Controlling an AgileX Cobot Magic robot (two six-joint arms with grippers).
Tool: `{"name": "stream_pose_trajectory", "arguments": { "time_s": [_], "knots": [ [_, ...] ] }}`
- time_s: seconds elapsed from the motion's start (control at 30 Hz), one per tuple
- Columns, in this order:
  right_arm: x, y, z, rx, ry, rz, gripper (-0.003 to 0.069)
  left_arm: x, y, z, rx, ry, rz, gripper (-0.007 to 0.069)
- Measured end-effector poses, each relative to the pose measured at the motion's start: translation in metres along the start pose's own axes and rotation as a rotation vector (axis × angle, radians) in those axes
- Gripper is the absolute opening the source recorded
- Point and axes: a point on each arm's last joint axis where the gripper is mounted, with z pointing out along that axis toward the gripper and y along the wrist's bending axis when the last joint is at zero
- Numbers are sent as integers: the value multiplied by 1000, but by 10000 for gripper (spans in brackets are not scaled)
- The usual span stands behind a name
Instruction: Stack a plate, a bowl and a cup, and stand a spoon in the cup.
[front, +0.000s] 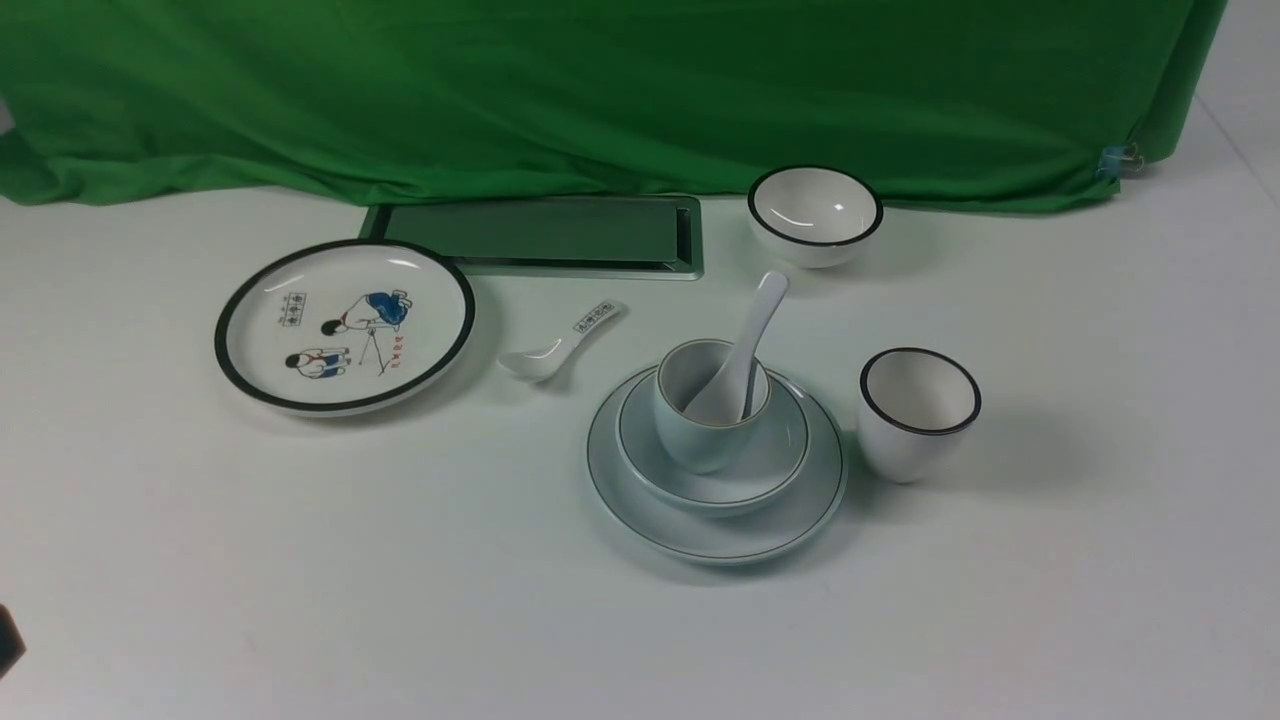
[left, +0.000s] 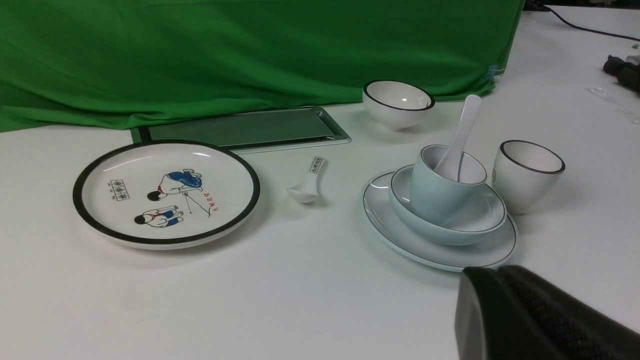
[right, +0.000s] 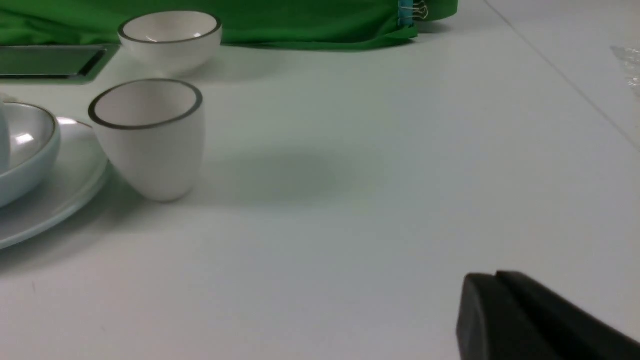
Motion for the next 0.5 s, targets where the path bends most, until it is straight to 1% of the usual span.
{"name": "stream_pose_trajectory", "arguments": {
  "time_s": [0.23,0.3,0.37,0.47,0.5],
  "knots": [
    [0,0,0,0,0,1,67,1,0,2,3,-12,5,-31],
    [0,0,0,0,0,0,69,5,-1,6,11,-28,8,-31],
    [0,0,0,0,0,0,74,17,-2,18,15,-73,21,-31],
    [0,0,0,0,0,0,80,27,-2,27,-18,-130,53,-31],
    [0,0,0,0,0,0,81,31,-1,30,-46,-165,74,-31]
  ]
}}
